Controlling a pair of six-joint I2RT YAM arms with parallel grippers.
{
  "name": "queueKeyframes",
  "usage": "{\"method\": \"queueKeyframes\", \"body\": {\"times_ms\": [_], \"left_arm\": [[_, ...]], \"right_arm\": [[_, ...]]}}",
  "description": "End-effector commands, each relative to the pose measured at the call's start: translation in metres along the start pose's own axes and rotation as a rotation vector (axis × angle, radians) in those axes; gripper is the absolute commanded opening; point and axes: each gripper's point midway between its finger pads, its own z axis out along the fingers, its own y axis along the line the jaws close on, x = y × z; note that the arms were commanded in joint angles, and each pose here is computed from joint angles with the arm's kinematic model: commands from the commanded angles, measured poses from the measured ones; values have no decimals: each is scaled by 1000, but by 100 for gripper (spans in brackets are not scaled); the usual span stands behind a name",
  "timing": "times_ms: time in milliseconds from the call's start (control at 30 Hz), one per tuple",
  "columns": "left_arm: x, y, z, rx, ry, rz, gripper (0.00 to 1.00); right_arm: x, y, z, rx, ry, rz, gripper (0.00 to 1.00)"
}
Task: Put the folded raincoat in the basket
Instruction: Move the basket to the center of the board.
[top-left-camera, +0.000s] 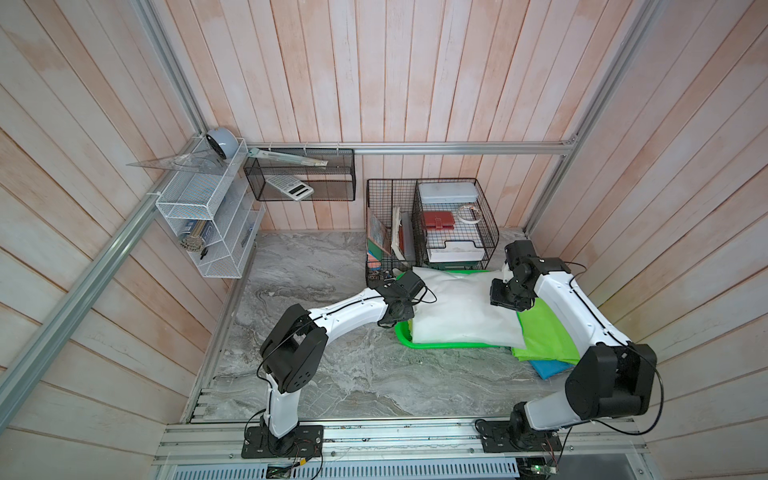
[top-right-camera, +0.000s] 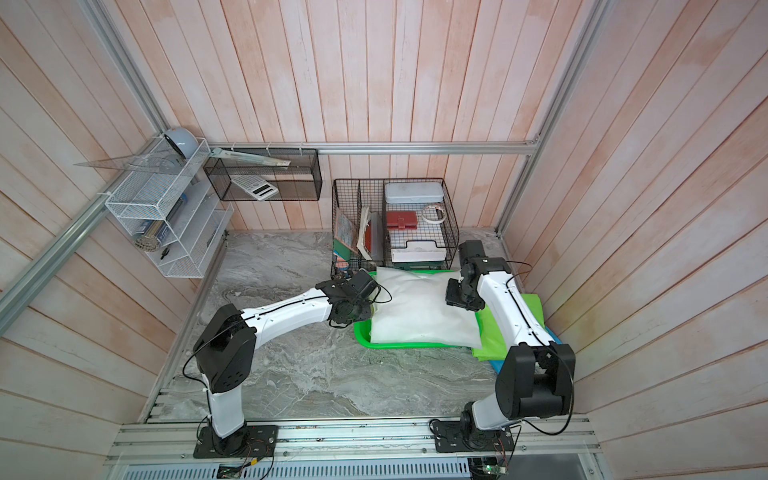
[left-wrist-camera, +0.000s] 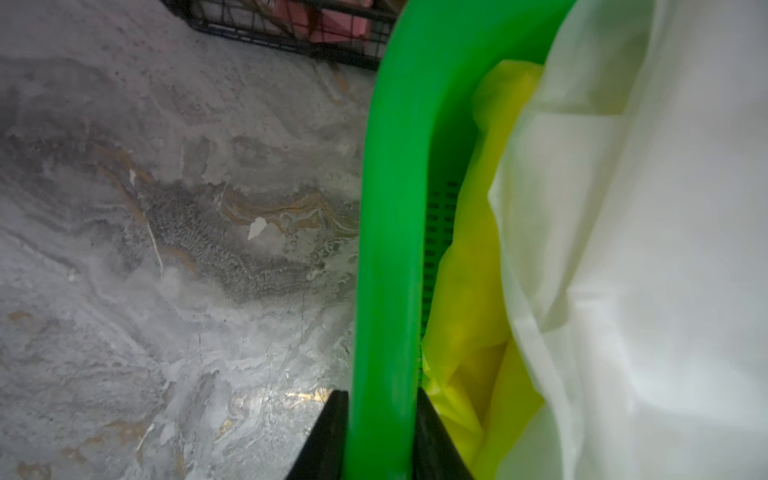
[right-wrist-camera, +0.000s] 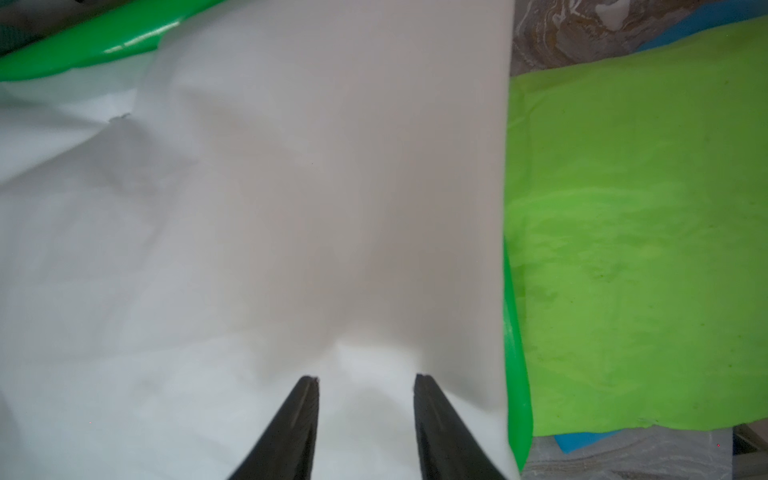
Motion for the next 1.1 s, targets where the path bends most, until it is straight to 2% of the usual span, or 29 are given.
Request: {"method": "queueKeyframes", "body": {"times_ms": [0, 100, 300, 467, 600, 700, 767, 867, 933, 1067], "left_arm": [[-5, 33, -4, -58, -10, -49, 13], [-7, 64, -14, -92, -24, -79, 9], [2, 141, -38, -118, -2, -133, 11], [6, 198, -63, -123, 29, -194, 25], [-1, 235, -85, -198, 12, -210, 39], [-2, 257, -87, -237, 31, -251, 43], [-4, 262, -89, -231, 36, -278, 43], [-15, 252, -105, -165, -20, -287, 43], [-25, 239, -123, -87, -76, -294, 43], [-34, 230, -151, -37, -133, -298, 44]], "right_arm": [[-1, 4, -24, -34, -34, -7, 49], [0, 3, -31, -36, -48, -8, 57], [3, 1, -40, -44, -83, 7, 63], [1, -3, -42, -45, -154, 31, 64], [-2, -9, -42, -31, -221, 65, 64], [0, -1, -45, -79, -219, 81, 63], [4, 17, -47, -187, -205, 80, 61], [16, 43, -48, -298, -179, 57, 52], [25, 61, -50, -318, -181, -10, 52], [36, 72, -47, -275, -178, -78, 52]]}}
